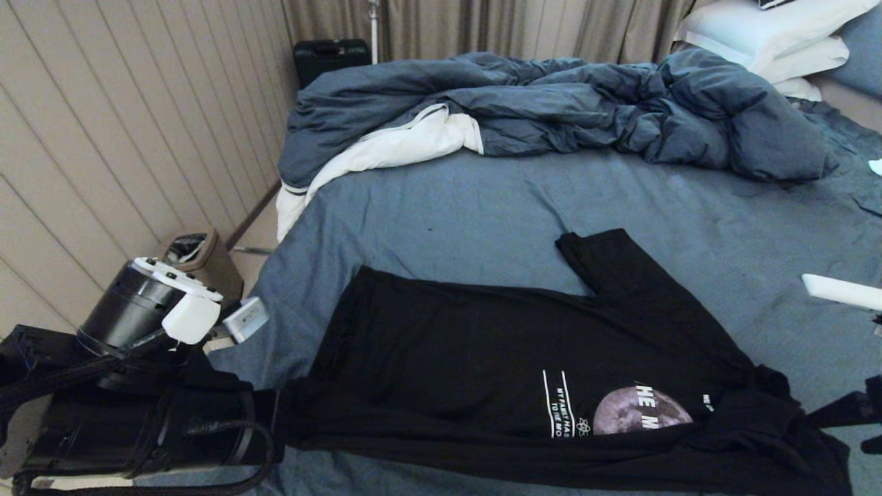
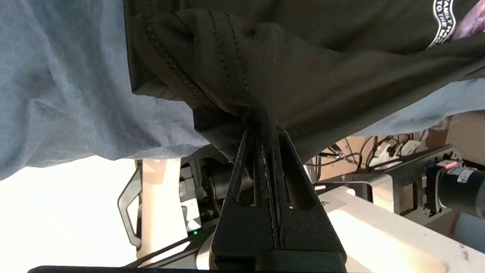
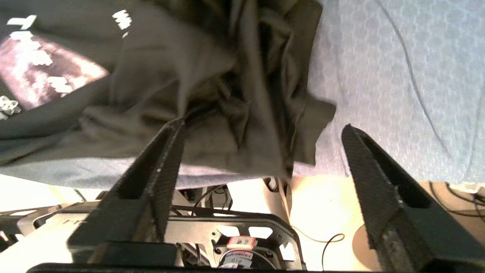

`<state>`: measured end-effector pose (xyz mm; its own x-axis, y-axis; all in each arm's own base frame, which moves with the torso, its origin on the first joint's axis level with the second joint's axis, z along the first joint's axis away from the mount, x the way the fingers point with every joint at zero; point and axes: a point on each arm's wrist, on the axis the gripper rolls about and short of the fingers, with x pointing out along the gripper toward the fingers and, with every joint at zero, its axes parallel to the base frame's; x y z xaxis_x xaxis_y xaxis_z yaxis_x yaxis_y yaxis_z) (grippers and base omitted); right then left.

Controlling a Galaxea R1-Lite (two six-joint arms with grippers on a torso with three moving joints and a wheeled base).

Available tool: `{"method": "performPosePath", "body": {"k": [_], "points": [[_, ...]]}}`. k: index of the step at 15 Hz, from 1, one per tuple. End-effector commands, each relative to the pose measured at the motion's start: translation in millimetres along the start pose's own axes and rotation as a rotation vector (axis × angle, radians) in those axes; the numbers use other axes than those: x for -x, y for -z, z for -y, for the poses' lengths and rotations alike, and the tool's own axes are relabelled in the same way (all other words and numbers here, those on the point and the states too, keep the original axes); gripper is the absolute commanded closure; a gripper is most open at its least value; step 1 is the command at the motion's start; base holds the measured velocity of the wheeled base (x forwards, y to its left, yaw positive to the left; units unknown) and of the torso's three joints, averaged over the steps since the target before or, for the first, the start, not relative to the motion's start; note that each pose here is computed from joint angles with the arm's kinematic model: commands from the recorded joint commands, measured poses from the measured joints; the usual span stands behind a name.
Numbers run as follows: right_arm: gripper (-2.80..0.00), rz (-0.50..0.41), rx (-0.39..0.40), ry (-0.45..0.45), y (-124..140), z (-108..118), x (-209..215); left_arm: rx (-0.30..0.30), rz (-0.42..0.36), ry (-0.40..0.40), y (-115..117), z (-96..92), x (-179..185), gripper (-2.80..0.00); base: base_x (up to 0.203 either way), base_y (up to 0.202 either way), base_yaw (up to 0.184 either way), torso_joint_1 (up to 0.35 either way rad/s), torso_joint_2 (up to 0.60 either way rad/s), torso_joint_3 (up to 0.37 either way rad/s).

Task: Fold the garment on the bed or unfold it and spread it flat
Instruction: Fold the black T-shirt

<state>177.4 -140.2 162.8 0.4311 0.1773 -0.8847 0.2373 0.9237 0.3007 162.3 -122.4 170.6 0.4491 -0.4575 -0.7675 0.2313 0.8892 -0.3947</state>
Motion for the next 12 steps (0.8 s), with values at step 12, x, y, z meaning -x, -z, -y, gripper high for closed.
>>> {"method": "performPosePath", "body": {"k": [12], "points": [[-2.8, -0.046, 0.085, -0.065, 13, -30, -5, 0.008, -0.007, 0.001, -1, 0.3, -3, 0.0, 0.0, 0.0, 0.0, 0.0, 0.0, 0.0]]}}
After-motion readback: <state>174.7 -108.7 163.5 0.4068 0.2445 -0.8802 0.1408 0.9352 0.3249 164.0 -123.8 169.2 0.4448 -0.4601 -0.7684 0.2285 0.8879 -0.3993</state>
